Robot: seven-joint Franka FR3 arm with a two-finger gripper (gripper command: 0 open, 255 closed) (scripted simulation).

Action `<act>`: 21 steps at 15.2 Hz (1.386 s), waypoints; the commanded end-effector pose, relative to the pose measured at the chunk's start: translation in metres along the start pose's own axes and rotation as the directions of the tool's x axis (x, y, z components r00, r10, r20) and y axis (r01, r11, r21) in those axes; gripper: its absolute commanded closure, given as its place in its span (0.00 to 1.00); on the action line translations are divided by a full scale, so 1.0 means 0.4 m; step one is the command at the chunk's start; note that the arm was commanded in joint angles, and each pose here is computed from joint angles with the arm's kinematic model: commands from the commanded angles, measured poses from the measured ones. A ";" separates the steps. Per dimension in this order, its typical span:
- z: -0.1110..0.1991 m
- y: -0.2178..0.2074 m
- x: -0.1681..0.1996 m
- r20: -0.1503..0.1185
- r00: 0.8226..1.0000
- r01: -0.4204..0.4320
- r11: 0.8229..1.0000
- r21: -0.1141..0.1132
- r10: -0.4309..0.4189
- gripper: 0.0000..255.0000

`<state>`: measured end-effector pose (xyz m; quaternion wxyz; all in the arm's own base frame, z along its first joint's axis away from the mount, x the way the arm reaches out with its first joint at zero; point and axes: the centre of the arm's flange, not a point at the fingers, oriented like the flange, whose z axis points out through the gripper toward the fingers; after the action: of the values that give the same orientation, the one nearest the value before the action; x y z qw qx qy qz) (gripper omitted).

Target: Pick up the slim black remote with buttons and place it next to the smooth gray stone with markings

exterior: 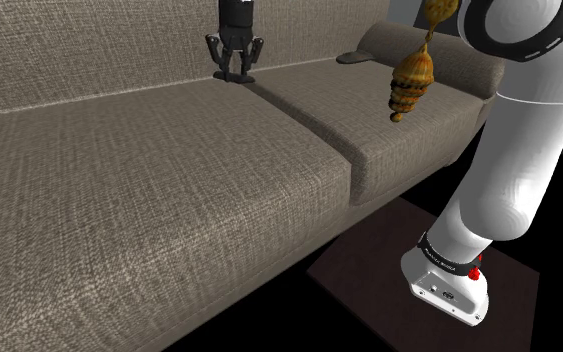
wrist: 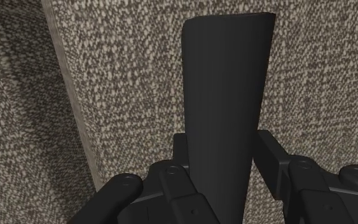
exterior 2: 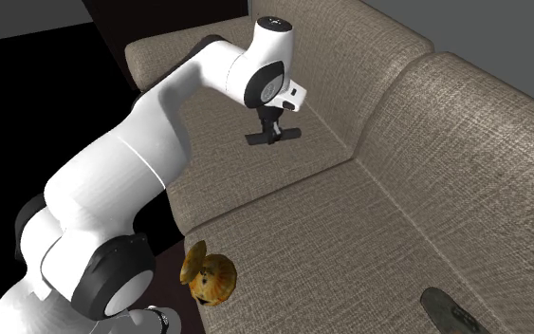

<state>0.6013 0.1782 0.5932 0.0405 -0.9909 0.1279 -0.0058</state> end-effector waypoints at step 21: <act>-0.120 0.474 0.102 0.000 1.000 0.000 1.000 0.000 0.000 1.00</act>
<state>0.5925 -0.0059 0.6239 0.0404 -0.9909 0.1286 -0.0055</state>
